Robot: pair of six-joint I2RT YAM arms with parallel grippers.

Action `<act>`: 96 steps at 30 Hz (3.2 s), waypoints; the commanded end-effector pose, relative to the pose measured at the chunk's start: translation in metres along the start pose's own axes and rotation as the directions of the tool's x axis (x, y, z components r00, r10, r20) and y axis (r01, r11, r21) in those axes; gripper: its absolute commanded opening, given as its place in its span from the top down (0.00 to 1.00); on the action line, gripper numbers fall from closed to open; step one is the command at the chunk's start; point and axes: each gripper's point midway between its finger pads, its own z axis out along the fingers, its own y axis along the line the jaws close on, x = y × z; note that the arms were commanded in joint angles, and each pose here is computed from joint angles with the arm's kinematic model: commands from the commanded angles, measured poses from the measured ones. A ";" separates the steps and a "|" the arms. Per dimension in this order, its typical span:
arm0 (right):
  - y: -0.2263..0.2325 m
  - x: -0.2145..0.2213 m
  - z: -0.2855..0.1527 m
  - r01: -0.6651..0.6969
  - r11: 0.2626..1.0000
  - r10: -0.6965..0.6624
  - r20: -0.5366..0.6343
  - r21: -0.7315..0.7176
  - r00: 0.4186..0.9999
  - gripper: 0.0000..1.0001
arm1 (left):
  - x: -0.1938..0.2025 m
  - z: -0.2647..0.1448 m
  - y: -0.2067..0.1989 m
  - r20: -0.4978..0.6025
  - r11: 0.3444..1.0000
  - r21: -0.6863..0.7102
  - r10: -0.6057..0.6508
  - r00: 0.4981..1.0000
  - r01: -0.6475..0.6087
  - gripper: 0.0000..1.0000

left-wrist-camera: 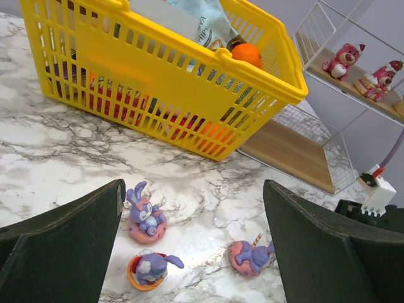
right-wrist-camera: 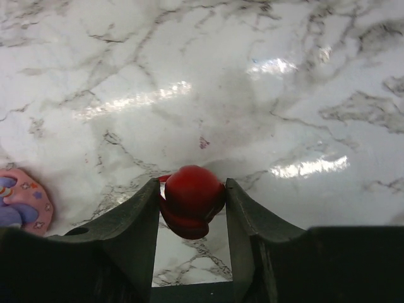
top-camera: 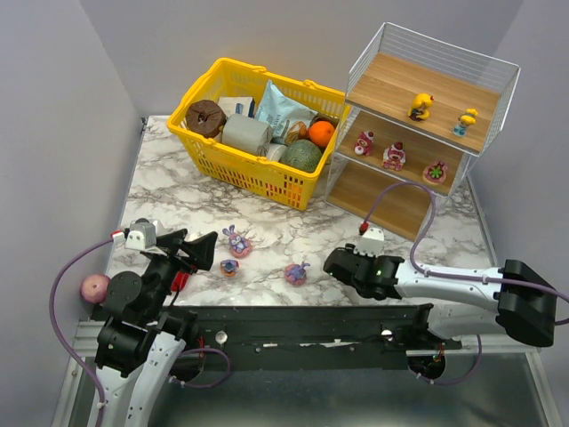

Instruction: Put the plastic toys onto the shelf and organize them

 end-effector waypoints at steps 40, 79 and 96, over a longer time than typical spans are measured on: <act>0.070 -0.022 0.025 0.261 0.948 -0.233 0.160 -0.180 0.959 0.25 | 0.000 -0.002 0.004 0.004 1.000 -0.022 0.001 1.000 -0.001 0.01; 0.076 -0.098 -0.047 0.214 0.970 -0.177 0.265 -0.117 0.948 0.96 | 0.000 -0.001 0.004 0.003 1.000 -0.020 0.002 1.000 -0.002 0.01; 0.087 -0.323 -0.220 0.347 0.930 -0.232 0.541 -0.119 0.808 0.94 | 0.000 -0.002 0.003 0.005 1.000 -0.017 0.001 1.000 -0.001 0.01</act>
